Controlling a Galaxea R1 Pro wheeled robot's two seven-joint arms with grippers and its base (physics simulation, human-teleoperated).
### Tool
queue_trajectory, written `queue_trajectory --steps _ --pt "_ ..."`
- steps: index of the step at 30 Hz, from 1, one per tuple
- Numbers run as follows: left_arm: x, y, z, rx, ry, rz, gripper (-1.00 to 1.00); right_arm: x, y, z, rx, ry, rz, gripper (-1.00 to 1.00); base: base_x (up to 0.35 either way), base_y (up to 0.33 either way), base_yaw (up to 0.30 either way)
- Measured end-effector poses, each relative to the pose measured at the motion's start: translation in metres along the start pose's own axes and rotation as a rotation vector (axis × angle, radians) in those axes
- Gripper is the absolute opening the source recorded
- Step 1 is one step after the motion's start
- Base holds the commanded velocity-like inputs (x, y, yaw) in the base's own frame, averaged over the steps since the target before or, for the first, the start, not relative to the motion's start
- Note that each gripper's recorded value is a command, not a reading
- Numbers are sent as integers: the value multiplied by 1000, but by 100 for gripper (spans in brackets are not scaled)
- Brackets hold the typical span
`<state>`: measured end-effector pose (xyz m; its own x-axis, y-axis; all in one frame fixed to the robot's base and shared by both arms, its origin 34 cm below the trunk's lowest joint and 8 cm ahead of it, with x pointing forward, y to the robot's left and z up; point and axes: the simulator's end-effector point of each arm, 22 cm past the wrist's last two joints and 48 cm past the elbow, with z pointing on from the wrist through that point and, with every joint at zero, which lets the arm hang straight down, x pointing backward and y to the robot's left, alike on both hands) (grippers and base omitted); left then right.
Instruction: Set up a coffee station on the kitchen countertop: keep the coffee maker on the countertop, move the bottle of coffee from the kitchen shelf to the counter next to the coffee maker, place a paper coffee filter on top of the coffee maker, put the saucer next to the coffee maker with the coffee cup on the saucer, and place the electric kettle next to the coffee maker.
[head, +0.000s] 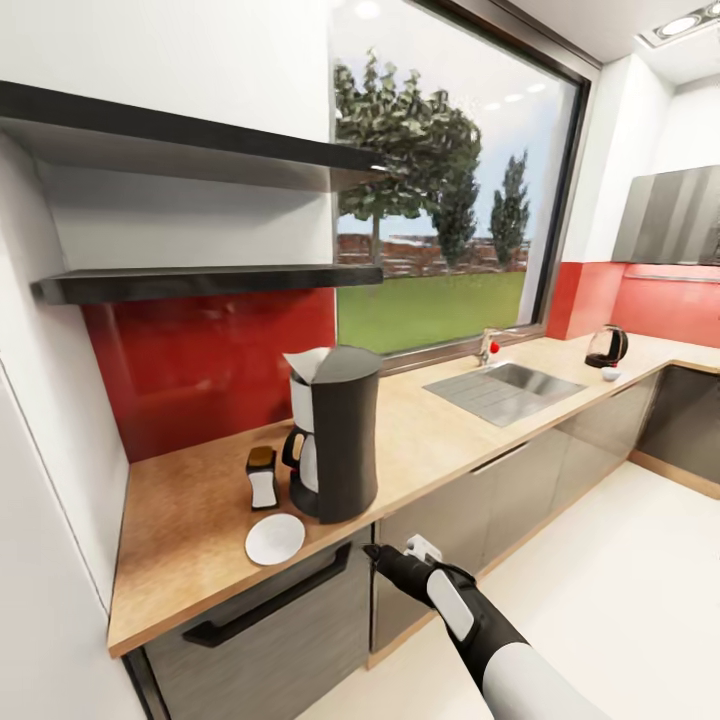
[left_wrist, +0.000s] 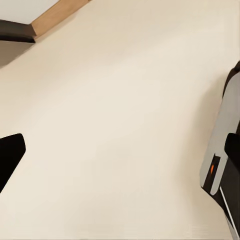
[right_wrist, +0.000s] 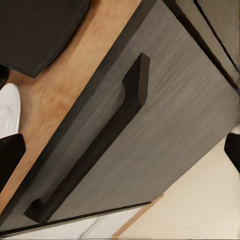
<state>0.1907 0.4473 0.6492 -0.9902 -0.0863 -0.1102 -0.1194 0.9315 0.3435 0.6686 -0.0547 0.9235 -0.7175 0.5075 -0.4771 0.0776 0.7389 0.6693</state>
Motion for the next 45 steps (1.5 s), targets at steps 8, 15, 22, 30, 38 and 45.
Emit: queue_trajectory --steps 8,15,22,30,38,45 --pt "-2 -2 0 3 -7 -8 100 43 -37 5 74 75 32 100 63 -113 0" --pt "-1 -9 -1 13 -9 -6 100 97 -93 0 195 119 58 100 9 -11 0" --pt "-2 -43 -6 49 -35 96 100 153 -208 -44 458 37 11 100 0 0 0" --pt "-13 -78 -13 95 -95 133 100 210 -310 -118 730 161 -230 100 0 0 0" --pt "-20 -102 -20 129 -135 130 100 249 -342 -152 766 250 -338 100 0 0 0" --pt "-27 -111 -23 143 -161 122 100 268 -348 -163 732 320 -517 100 0 0 0"
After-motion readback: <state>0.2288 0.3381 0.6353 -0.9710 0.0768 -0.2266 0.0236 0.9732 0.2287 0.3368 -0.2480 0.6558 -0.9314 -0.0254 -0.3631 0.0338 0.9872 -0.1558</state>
